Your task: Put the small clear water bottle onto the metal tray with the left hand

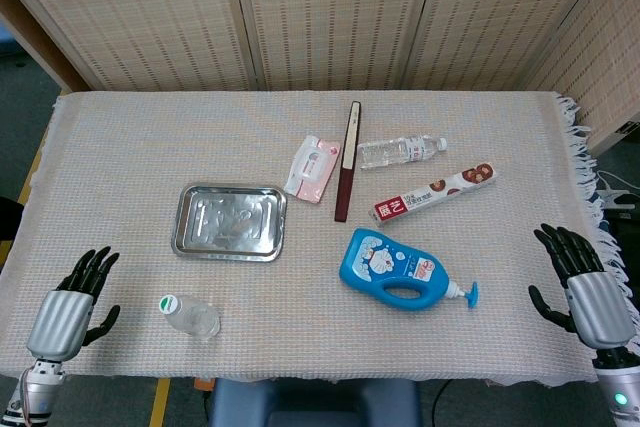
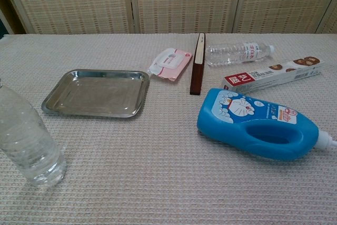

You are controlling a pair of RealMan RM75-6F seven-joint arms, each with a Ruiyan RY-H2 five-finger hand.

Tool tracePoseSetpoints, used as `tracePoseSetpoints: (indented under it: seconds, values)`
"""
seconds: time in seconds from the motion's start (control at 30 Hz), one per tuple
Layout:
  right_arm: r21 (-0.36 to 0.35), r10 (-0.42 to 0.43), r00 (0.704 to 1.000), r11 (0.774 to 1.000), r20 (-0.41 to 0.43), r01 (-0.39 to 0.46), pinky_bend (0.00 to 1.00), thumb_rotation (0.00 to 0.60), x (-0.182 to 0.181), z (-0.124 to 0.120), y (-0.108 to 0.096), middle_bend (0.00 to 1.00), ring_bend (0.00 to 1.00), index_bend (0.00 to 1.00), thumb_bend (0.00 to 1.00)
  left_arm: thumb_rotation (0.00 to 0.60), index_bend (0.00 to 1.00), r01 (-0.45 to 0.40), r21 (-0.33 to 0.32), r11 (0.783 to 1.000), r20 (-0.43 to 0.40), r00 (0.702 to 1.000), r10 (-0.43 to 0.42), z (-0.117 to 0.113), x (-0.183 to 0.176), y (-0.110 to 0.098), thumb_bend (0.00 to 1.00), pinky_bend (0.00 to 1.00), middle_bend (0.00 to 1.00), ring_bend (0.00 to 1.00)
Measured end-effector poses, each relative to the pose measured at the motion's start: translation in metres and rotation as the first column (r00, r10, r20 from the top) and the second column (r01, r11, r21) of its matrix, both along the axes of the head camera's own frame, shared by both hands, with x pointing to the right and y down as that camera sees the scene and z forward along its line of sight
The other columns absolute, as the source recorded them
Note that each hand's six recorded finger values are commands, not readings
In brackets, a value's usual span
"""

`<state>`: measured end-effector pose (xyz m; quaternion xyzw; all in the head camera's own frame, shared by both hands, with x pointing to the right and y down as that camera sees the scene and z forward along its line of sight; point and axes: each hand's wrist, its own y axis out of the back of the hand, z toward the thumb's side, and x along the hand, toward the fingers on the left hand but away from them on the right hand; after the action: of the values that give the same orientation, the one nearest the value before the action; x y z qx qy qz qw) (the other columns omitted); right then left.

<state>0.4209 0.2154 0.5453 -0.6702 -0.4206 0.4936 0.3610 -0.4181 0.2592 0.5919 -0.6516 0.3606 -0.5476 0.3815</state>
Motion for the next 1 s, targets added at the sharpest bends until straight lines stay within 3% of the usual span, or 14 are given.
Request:
tracePoseSetpoints:
  seconds: [0.37,0.6,0.8,1.0]
  values:
    - [-0.007,-0.003,1.0,1.0,-0.001,0.003,0.09,0.6,-0.001,0.001,0.001,0.03,0.0,0.07,0.15,0.6,0.0,0.034,-0.032,0.999,-0.019,0.999,-0.035,0.003,-0.005,0.0,0.38,0.34,0.0,0.0]
    - [-0.019,-0.011,1.0,1.0,-0.004,0.011,0.09,0.6,-0.003,0.003,0.003,0.03,0.0,0.07,0.15,0.6,0.0,0.066,-0.068,0.995,0.139,0.989,-0.056,0.003,-0.021,0.002,0.38,0.33,0.0,0.0]
    - [-0.022,-0.019,1.0,1.0,-0.002,0.019,0.09,0.6,-0.004,0.004,0.004,0.03,0.0,0.07,0.15,0.6,0.0,0.149,-0.202,0.968,0.18,0.977,-0.113,0.003,-0.033,0.005,0.38,0.33,0.0,0.0]
    - [-0.05,-0.039,0.999,0.998,0.007,0.039,0.09,0.6,-0.006,0.005,0.008,0.03,0.0,0.07,0.15,0.6,0.0,0.182,-0.369,0.911,0.096,0.983,-0.158,-0.004,-0.032,0.001,0.38,0.29,0.0,0.0]
